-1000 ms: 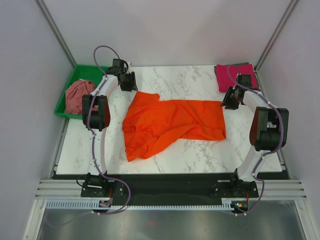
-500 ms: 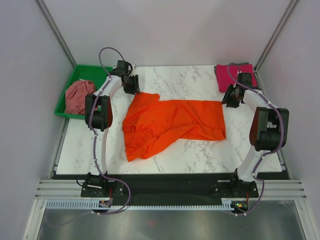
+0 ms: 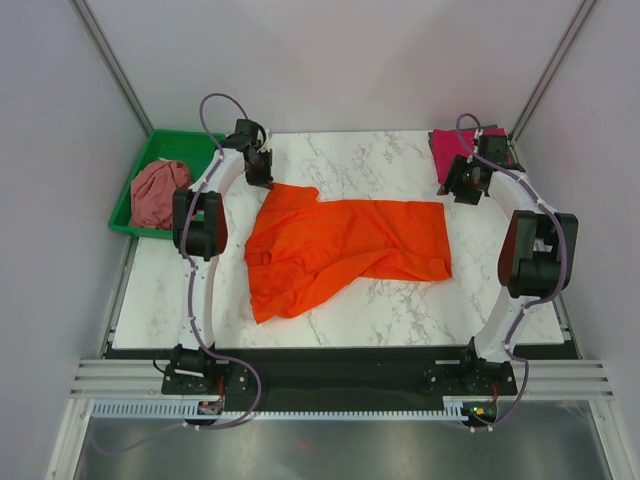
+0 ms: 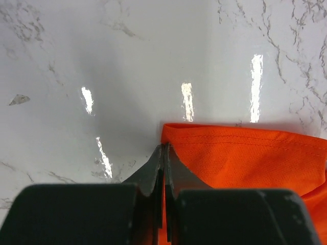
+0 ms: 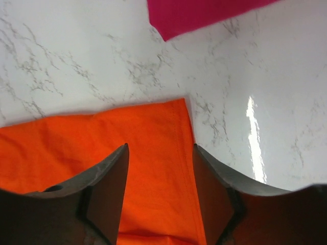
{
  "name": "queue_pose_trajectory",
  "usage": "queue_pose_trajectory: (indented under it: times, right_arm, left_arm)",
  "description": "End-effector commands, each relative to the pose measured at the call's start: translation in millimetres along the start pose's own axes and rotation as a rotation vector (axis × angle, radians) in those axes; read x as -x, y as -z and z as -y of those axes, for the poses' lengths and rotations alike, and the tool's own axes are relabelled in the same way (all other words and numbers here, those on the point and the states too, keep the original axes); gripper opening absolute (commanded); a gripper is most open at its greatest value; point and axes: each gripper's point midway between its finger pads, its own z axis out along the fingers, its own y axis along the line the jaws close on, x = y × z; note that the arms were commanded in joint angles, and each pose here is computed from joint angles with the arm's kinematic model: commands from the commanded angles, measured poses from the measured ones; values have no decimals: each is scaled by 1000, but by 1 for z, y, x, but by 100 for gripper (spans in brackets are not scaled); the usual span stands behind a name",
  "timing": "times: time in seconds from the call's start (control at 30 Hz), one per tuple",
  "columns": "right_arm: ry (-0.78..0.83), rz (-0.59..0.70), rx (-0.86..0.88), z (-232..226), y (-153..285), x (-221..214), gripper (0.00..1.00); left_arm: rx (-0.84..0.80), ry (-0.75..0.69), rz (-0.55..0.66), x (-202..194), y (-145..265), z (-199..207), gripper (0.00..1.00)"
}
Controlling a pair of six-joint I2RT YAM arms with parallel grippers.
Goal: Fold and stack the t-shirts
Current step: Flatten the tshirt out
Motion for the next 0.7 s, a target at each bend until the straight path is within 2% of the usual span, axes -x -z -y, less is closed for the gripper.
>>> queue_pose_trajectory:
  times: [0.0,0.13,0.27,0.37,0.53,0.67]
  right_arm:
    - [75,17,162,-30,-3,25,63]
    - [78,0,128,-22,-21,33,64]
    - [95,-72,182,-22,-50,22,61]
    - [125,-118,204,-20,-67,11,59]
    - [193,-110,153,-7,-65,8,59]
    - [251,-116,208,-12,-69,3,56]
  left_arm:
    - [106,-60,-13,-1,20,-6,2]
    - [127,-92,172,53,102,9,2]
    - [57,-112,256,73,138,30,2]
    - [37,-112,248,71,137,33,2]
    - [47,-106,206,59,123,26,2]
    - [26,-106,198,57,119,29,2]
